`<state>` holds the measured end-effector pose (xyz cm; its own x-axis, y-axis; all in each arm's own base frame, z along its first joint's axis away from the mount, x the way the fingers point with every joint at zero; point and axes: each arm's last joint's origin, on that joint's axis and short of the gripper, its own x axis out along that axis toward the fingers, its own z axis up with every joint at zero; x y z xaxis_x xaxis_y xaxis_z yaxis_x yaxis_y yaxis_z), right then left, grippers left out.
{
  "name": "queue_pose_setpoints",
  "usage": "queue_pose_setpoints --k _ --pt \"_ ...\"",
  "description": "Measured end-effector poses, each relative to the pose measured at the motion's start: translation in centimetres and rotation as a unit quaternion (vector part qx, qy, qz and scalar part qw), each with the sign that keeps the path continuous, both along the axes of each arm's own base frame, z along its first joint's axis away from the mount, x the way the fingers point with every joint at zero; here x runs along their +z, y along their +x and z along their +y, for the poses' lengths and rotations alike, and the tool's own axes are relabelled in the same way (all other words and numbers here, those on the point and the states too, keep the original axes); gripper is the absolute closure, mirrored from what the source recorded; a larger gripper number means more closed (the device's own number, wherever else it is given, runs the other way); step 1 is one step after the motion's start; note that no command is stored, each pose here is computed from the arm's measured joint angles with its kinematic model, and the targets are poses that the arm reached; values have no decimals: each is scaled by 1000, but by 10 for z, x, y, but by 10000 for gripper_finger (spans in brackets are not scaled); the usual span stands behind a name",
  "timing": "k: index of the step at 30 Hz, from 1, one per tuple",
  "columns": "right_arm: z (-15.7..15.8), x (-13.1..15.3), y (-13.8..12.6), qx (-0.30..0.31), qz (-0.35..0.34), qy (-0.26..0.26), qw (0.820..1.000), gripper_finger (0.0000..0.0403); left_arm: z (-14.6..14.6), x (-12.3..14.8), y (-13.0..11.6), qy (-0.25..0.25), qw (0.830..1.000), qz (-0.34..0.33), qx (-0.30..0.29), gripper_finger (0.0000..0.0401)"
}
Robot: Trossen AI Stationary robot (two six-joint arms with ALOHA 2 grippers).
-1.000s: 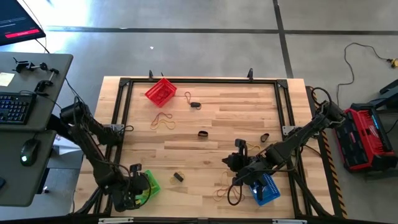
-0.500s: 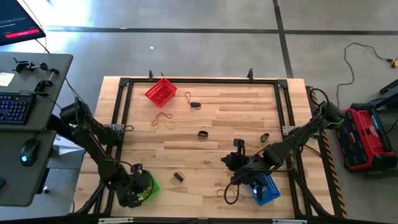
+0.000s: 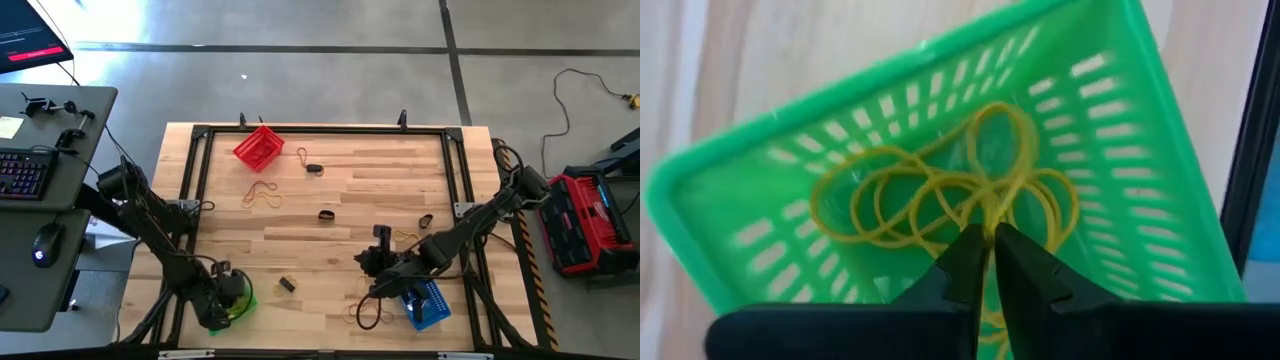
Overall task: Sort rubber bands into baskets
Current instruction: Put the yellow rubber band into the green basket
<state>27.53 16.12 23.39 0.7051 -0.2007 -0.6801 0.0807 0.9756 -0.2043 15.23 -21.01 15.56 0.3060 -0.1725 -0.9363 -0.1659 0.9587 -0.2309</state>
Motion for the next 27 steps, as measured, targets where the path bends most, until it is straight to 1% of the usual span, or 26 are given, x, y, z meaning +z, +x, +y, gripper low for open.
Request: queue_pose_setpoints --k 3,8,12,14,21,27 --pt "-1 -1 -1 0 7 -4 1000 403 0 0 1 -12 1000 12 10 362" --pt "-1 -1 -1 -1 8 -2 1000 403 -1 0 0 -27 999 31 5 335" --pt "0 -2 -1 -4 13 24 1000 403 -2 0 -1 -36 998 43 2 318" --pt "0 -2 -1 -7 13 29 999 403 -2 0 -1 -38 998 46 1 312" --pt "0 -1 -1 -9 12 30 999 403 -2 1 -1 -40 998 46 -12 304" --pt "0 -2 -2 -26 9 46 999 403 0 13 -2 -53 998 24 -29 304"
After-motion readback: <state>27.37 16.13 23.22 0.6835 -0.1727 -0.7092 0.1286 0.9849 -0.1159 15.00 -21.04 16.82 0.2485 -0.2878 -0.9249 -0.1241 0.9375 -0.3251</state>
